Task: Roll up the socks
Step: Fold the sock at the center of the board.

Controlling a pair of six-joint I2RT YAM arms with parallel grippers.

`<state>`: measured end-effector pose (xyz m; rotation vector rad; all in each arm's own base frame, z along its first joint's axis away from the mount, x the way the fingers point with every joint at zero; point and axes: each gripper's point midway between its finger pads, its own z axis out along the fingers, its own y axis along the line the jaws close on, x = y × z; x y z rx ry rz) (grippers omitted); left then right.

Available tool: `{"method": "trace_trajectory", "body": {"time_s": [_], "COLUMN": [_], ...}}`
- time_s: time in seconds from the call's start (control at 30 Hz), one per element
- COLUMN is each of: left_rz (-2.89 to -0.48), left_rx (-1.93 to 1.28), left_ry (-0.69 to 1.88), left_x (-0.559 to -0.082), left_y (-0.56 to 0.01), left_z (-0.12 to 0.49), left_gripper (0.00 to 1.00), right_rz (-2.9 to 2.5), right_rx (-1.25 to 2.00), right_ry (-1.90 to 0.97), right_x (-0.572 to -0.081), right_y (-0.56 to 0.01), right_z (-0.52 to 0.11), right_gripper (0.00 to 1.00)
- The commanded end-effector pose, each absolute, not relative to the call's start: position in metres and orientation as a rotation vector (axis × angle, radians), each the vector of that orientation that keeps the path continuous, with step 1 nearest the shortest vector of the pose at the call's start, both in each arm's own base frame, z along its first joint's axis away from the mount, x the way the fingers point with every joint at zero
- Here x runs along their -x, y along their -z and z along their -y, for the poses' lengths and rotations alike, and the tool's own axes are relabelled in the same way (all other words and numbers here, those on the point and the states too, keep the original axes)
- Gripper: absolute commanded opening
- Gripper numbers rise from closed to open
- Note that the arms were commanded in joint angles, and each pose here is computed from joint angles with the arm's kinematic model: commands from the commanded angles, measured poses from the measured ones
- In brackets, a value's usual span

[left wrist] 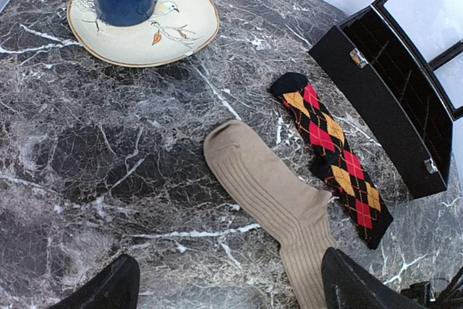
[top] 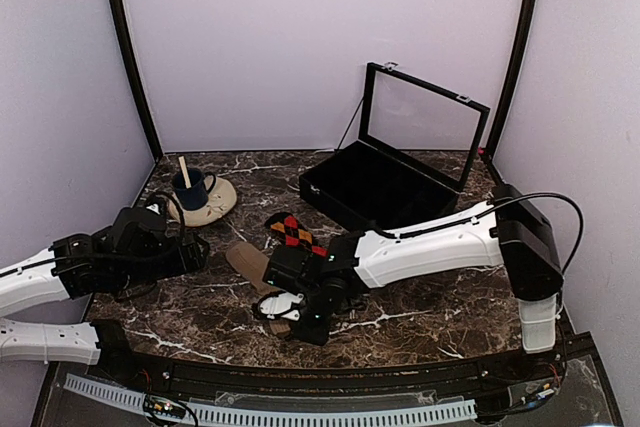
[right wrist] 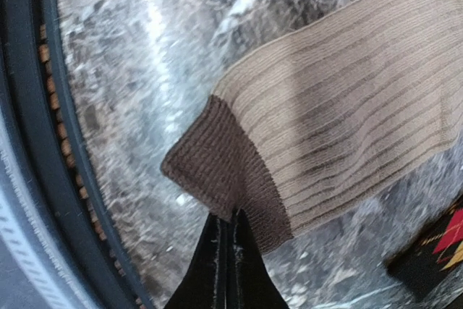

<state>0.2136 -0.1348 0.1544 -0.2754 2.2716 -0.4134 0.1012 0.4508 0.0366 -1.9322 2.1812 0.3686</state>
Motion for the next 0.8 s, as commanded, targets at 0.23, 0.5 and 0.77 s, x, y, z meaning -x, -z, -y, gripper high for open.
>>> {"method": "trace_trajectory", "body": {"time_s": [0.23,0.5,0.77], "left_rz": [-2.274,-2.259,-2.245], "left_rx": [0.234,0.240,0.262], "left_ry": [0.395,0.402,0.412], "left_x": [-0.210,-0.212,-0.212], "left_y": [-0.145,-0.143,-0.139], "left_z": [0.131,0.132,0.130], "left_gripper": [0.89,0.89,0.89], "right_rz": [-2.352,-2.286,-2.258], "right_rx": [1.884,1.957,1.823], "right_ry": [-0.557,-0.429,-0.383], "right_x": [-0.058,-0.074,-0.128], "right_y": [-0.103,-0.132,-0.145], "right_z": [-0.433,-0.447,-0.464], "right_gripper": [0.00,0.00,0.00]}}
